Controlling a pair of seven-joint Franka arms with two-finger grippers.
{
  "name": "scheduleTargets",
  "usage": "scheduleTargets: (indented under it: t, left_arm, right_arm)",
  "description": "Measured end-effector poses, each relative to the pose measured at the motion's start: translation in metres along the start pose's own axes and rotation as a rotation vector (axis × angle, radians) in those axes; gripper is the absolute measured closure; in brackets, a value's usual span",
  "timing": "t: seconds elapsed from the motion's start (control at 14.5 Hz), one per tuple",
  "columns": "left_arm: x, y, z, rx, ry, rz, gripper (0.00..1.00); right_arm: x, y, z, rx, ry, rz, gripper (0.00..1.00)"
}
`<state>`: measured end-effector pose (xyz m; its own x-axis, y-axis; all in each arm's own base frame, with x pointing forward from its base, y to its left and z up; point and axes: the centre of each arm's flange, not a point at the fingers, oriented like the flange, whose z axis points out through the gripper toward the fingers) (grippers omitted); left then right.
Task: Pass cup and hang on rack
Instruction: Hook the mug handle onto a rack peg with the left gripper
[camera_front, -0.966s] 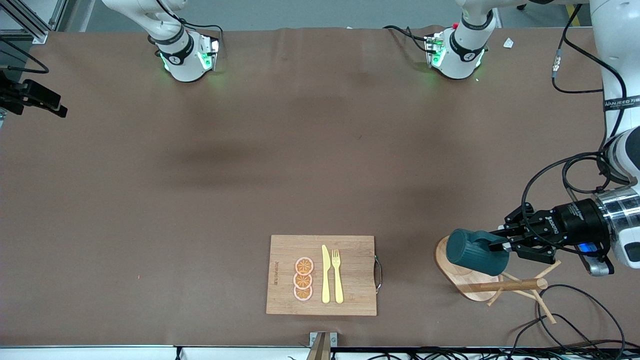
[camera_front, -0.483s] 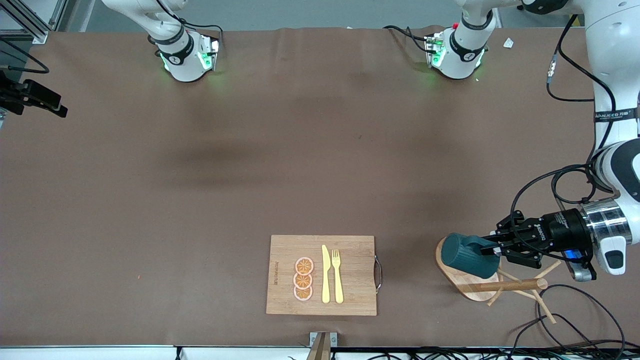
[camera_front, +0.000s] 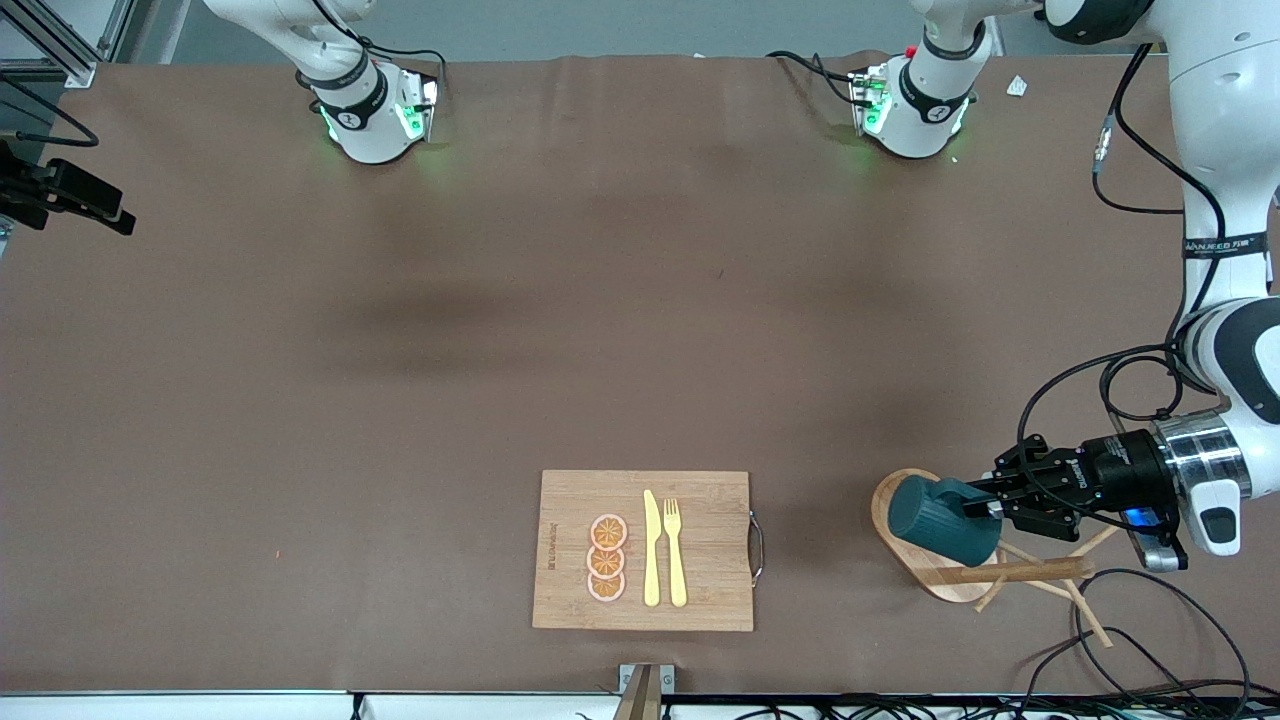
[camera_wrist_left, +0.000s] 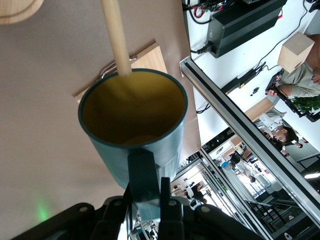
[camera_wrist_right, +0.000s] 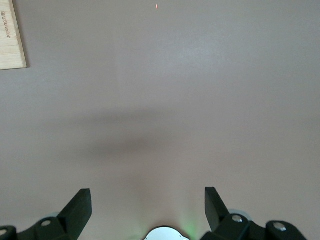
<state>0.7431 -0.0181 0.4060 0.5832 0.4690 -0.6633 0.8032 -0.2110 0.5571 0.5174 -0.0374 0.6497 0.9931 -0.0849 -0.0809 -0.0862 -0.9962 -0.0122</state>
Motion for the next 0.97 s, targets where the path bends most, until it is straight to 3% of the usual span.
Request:
scheduleTargets:
  t: [0.48,0.97]
  left_arm:
    - [0.018,-0.006,-0.011,-0.03,0.035,-0.013,0.79]
    - [0.041,-0.017,-0.028,-0.106,0.016,-0.069,0.79]
  right_arm:
    - [0.0,-0.002,0.0,0.0,0.0,-0.004,0.0]
    - [0.0,-0.002,0.0,0.0,0.0,-0.004,0.0]
